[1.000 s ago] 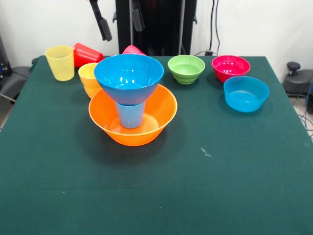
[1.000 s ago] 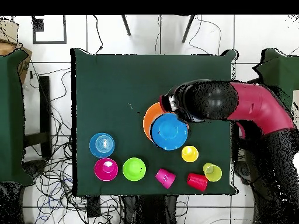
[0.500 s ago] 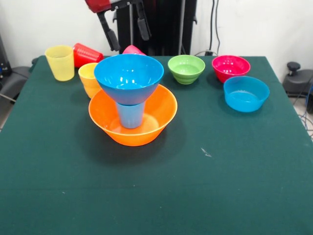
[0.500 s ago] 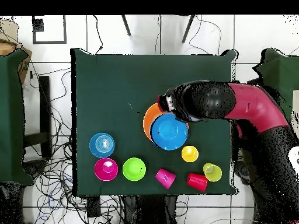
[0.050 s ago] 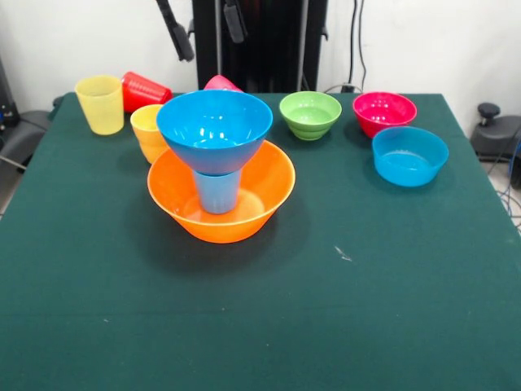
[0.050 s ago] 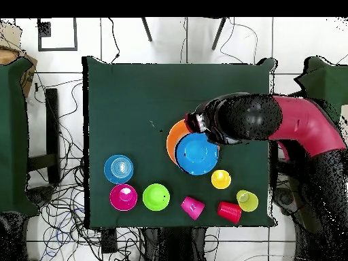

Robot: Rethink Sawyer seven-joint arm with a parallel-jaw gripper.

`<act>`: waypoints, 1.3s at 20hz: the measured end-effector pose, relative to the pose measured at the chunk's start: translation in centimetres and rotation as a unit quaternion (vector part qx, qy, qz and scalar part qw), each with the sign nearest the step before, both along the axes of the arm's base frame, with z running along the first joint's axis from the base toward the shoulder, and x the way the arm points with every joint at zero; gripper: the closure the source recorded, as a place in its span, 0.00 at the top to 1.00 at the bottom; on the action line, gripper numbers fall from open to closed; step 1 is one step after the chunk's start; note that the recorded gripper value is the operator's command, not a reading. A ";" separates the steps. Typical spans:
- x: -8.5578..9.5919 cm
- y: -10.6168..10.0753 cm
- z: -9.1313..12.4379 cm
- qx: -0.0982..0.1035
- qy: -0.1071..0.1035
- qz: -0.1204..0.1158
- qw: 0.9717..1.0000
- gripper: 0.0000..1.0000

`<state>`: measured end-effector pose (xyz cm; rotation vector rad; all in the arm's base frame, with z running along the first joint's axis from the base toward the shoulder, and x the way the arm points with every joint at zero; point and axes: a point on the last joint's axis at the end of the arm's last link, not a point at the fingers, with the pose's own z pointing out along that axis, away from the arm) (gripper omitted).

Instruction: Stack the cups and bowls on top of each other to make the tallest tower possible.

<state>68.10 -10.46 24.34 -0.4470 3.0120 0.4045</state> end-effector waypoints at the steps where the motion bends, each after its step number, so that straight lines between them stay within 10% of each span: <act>1: -0.1 -0.2 0.2 0.000 0.000 0.000 1.000 1.00; 26: -7.2 -3.4 -1.6 -0.006 0.060 0.007 0.998 1.00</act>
